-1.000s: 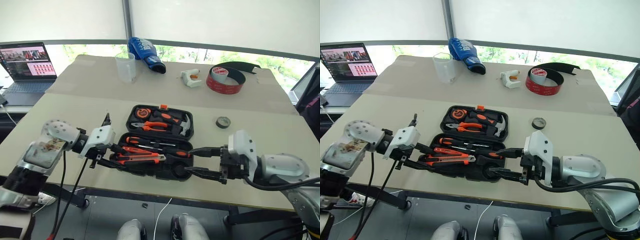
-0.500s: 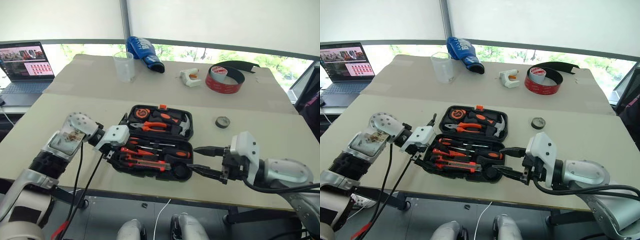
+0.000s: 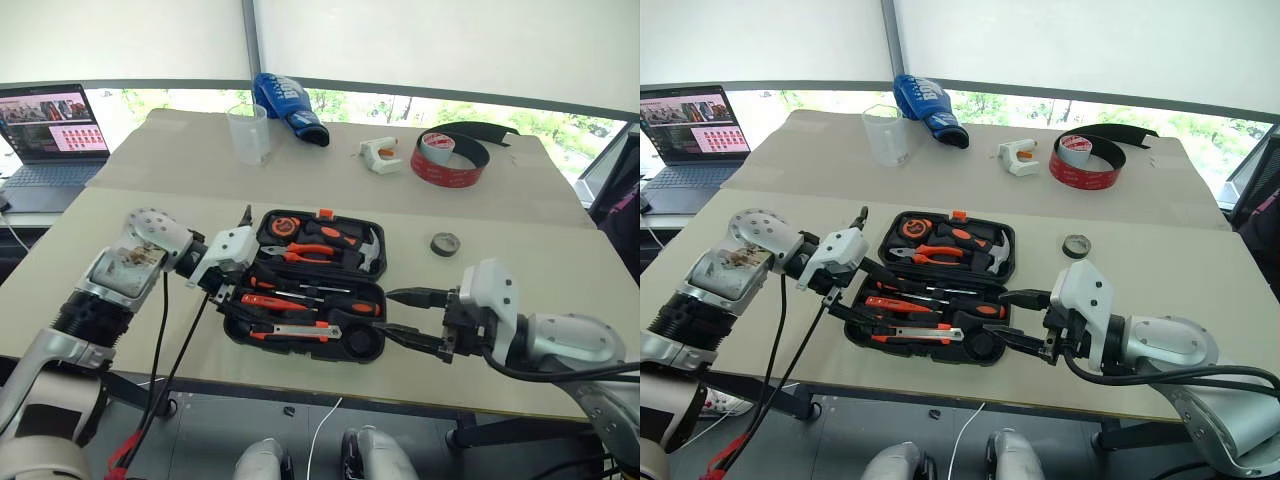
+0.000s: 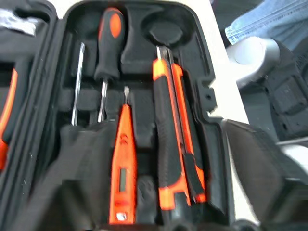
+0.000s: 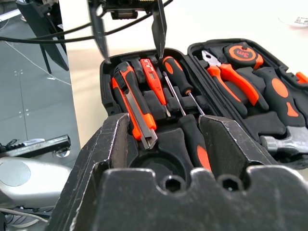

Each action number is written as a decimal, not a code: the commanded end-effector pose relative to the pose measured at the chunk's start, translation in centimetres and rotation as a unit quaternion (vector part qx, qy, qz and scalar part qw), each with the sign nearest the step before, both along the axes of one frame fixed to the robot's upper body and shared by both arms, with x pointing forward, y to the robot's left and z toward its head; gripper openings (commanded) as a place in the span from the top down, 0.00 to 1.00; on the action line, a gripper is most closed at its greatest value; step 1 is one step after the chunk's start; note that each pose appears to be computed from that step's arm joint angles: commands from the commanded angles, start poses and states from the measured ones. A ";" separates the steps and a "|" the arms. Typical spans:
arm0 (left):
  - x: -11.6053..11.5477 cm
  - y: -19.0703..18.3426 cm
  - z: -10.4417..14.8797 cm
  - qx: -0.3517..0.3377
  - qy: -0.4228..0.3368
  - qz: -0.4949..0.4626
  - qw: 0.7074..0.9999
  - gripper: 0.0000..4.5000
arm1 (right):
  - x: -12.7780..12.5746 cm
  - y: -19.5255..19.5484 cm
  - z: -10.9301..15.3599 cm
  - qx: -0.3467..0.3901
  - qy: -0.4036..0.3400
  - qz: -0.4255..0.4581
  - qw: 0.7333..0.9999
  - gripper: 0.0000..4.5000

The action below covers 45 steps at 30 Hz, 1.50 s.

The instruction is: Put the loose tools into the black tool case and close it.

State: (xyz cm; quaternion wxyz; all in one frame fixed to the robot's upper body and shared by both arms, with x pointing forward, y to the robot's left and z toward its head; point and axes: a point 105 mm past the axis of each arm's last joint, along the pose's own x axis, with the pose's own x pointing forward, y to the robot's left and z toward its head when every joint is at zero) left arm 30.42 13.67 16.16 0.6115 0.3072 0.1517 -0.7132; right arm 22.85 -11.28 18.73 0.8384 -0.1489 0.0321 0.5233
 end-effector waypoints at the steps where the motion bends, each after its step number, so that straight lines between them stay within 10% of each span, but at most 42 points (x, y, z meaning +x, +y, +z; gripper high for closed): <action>1: -0.3 -0.2 -0.1 0.002 -0.021 -0.015 1.000 0.53 | -0.2 0.3 0.6 0.004 -0.008 0.012 1.000 0.27; 7: -0.6 -0.6 -1.9 0.021 -0.035 -0.033 0.999 0.99 | -0.2 0.2 0.8 0.004 -0.007 0.012 1.000 0.27; 24: -0.7 2.4 -5.2 0.124 -0.066 -0.067 0.988 0.99 | -0.2 0.1 0.9 0.020 -0.003 -0.008 1.000 0.27; 38: 0.0 -1.6 0.6 -0.034 0.003 -0.021 0.999 0.99 | 0.2 -0.3 0.4 0.025 -0.001 -0.016 1.000 0.27; 45: 0.5 -1.9 -1.2 0.001 -0.023 -0.027 0.999 0.99 | 0.2 -0.2 0.3 0.027 -0.003 -0.017 0.999 0.27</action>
